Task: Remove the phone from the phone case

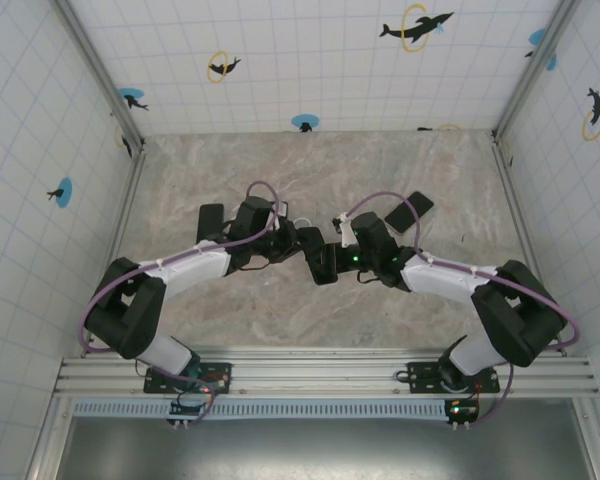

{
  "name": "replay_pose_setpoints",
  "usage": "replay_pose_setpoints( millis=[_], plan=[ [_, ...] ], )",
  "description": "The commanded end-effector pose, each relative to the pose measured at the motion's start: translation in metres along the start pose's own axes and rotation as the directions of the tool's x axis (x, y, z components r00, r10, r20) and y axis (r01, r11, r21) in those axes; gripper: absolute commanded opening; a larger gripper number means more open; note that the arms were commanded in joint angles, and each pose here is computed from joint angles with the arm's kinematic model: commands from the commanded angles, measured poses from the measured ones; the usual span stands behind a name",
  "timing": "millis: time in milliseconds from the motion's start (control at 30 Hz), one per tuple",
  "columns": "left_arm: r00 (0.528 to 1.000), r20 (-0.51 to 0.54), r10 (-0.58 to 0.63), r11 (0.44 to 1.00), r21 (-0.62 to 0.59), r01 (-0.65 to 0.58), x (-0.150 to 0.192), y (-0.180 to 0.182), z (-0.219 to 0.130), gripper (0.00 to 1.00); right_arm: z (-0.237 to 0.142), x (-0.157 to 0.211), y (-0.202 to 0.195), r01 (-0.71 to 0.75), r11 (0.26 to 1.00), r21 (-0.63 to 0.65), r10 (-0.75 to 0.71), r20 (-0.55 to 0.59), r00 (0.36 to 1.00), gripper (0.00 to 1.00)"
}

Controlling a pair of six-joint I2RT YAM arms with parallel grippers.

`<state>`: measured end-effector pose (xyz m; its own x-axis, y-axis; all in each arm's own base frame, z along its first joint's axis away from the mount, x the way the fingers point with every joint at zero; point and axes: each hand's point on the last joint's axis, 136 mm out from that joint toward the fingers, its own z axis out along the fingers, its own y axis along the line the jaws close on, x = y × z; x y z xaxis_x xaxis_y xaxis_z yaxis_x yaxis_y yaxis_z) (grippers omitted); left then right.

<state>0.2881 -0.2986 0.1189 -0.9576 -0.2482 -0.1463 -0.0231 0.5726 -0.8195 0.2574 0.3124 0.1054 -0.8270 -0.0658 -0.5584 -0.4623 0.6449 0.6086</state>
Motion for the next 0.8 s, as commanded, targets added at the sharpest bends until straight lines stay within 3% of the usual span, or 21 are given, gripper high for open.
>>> replay_pose_setpoints(
  millis=[0, 233, 367, 600, 767],
  plan=[
    [0.999, 0.027, 0.039, 0.997, 0.059, -0.04, -0.01, -0.026, -0.002, 0.05, -0.015, -0.036, 0.037, 0.059, 0.991, -0.122, -0.045, 0.122, 0.992, 0.74],
    [0.994, 0.094, 0.049, 0.99, 0.126, -0.06, -0.03, -0.052, -0.009, 0.05, -0.031, -0.035, 0.031, 0.022, 0.993, -0.116, -0.001, 0.173, 0.985, 0.84],
    [0.989, 0.146, 0.03, 0.978, 0.199, -0.059, -0.049, -0.069, -0.019, 0.04, -0.049, -0.037, 0.022, -0.077, 0.986, -0.148, 0.114, 0.256, 0.96, 0.85],
    [0.982, 0.188, -0.032, 0.943, 0.331, -0.033, -0.069, -0.099, -0.031, 0.05, -0.073, -0.049, 0.031, -0.158, 0.951, -0.266, 0.249, 0.353, 0.902, 0.82],
    [0.978, 0.196, -0.068, 0.918, 0.396, -0.015, -0.076, -0.115, -0.037, 0.05, -0.087, -0.061, 0.043, -0.191, 0.904, -0.383, 0.347, 0.394, 0.851, 0.73]
  ],
)
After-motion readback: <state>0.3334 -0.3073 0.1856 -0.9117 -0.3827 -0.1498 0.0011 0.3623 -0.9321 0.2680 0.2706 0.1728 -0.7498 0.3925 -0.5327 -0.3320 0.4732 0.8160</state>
